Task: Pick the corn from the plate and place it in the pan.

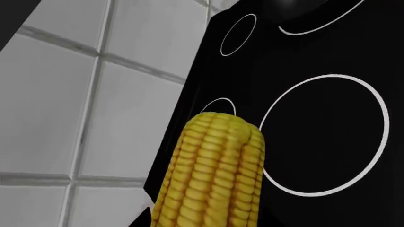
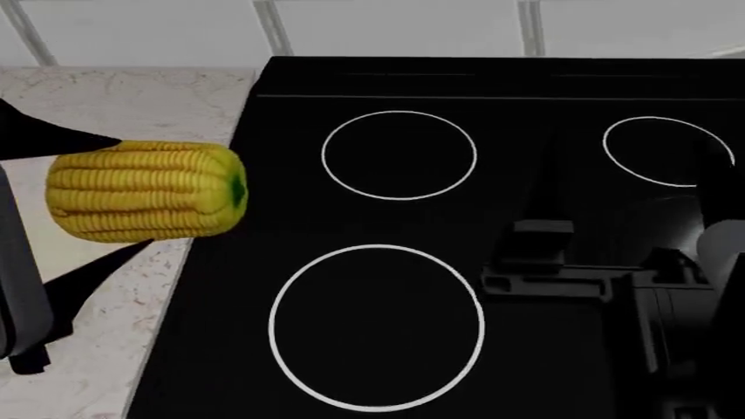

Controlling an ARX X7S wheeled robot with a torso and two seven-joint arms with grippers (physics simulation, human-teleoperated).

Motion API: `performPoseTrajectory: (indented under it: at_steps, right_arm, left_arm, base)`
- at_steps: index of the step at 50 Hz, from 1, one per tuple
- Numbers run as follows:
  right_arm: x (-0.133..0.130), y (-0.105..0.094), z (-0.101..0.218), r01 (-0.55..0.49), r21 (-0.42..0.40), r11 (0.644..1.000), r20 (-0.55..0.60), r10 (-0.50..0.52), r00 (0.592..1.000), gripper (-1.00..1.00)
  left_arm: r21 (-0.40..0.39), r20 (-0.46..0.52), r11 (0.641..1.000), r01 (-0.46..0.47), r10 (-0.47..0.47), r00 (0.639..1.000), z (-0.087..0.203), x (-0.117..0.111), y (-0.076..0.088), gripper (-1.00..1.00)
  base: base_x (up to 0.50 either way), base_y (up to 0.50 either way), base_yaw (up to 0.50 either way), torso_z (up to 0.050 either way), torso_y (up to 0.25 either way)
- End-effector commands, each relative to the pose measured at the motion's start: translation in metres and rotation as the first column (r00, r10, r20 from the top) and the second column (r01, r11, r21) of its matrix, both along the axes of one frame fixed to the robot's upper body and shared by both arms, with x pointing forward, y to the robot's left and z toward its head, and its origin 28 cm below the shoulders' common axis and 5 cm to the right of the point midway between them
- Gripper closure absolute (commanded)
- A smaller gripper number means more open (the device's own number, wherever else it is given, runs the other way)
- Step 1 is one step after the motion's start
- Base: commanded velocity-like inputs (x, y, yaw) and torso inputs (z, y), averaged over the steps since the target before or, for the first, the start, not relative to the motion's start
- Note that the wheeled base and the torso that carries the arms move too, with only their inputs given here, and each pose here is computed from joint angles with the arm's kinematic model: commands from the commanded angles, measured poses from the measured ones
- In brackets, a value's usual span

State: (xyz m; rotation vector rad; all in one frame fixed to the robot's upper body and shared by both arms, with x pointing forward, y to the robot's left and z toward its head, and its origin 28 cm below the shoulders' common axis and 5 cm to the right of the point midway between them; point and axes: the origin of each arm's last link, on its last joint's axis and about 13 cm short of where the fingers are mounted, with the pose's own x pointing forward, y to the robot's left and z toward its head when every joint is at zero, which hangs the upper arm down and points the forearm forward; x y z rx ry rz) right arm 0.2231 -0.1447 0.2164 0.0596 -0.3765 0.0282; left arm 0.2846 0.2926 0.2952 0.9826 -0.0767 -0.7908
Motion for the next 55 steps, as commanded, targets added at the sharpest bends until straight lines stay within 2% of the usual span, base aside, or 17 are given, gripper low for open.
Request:
performPoseTrajectory:
  at_steps: [1, 9, 55]
  right_arm:
    - [0.0013, -0.0079, 0.022, 0.033, -0.018, 0.999, 0.071, -0.032, 0.997, -1.0]
    - [-0.0058, -0.0093, 0.0199, 0.048, 0.015, 0.999, 0.059, -0.049, 0.997, -1.0]
    - [-0.0032, -0.0068, 0.0134, 0.039, 0.034, 0.999, 0.033, -0.04, 0.999, -1.0]
  left_arm:
    - [-0.027, 0.051, 1.0, 0.002, 0.0, 0.999, 0.0049, -0.0048, -0.0023, 1.0]
    - [-0.04, 0.041, 0.999, 0.007, -0.005, 0.999, 0.0052, -0.0052, -0.0026, 1.0]
    - [-0.049, 0.034, 0.999, -0.012, 0.014, 0.999, 0.0039, -0.003, 0.0013, 1.0]
  base:
    - [0.0, -0.5, 0.0, 0.0, 0.0]
    - [0.0, -0.5, 0.0, 0.0, 0.0]
    - [0.0, -0.5, 0.0, 0.0, 0.001]
